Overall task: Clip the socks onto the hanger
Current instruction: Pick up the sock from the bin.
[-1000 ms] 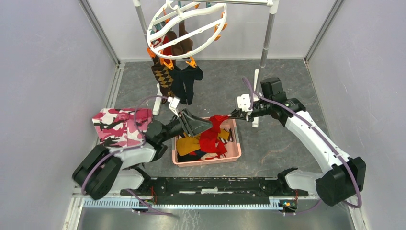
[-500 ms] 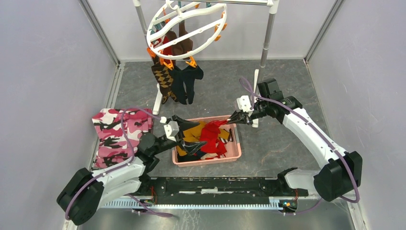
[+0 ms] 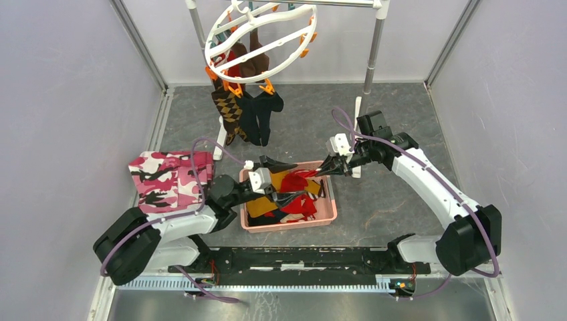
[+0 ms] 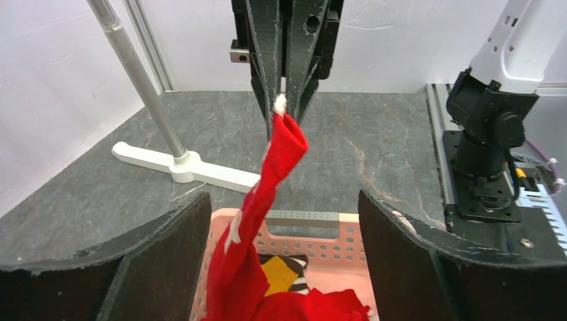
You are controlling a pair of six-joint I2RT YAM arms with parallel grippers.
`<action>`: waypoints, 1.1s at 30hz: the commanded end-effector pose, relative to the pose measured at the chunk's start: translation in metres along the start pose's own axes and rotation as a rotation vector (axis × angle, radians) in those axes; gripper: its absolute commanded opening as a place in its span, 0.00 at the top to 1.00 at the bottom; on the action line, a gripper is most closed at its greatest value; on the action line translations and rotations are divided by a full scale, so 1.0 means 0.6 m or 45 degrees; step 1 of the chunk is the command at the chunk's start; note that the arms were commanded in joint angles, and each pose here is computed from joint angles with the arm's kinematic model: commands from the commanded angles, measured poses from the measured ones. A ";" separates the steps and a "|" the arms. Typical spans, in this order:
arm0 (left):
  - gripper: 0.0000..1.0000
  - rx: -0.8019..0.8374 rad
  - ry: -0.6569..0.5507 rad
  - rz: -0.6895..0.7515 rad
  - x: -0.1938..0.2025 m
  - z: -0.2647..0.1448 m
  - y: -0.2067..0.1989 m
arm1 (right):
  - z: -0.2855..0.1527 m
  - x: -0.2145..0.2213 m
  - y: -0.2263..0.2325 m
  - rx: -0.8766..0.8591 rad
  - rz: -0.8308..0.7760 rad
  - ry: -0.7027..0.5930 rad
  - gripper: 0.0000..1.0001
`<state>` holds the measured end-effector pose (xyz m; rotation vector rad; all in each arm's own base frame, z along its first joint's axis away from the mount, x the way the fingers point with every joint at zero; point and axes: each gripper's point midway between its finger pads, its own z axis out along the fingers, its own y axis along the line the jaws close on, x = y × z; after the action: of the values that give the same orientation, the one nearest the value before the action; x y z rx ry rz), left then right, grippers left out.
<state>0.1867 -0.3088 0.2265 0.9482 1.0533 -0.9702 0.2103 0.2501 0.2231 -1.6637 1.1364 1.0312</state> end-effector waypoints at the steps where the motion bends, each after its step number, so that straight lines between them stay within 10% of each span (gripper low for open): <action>1: 0.19 -0.052 -0.093 0.146 -0.044 0.030 0.029 | -0.003 -0.023 -0.006 -0.008 -0.049 -0.047 1.00; 6: 0.42 -0.039 -0.099 0.134 -0.045 0.043 0.031 | -0.002 -0.023 -0.005 -0.012 -0.050 -0.046 1.00; 12: 0.96 -0.016 -0.107 0.092 -0.041 0.045 0.024 | -0.003 -0.023 -0.005 -0.012 -0.051 -0.045 1.00; 17: 0.98 -0.045 -0.155 0.046 -0.054 0.034 0.023 | -0.004 -0.021 -0.007 -0.006 -0.053 -0.036 0.87; 23: 0.98 -0.107 -0.190 -0.126 -0.057 0.011 0.018 | -0.017 -0.023 -0.031 0.073 -0.080 0.061 0.34; 33: 0.98 -0.185 -0.188 -0.230 -0.059 -0.032 0.012 | -0.052 -0.070 -0.082 0.253 -0.186 0.097 0.02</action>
<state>0.1835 -0.2925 0.2433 0.7330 1.0982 -1.0602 0.2510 0.2381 0.2550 -1.6326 1.1911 0.7556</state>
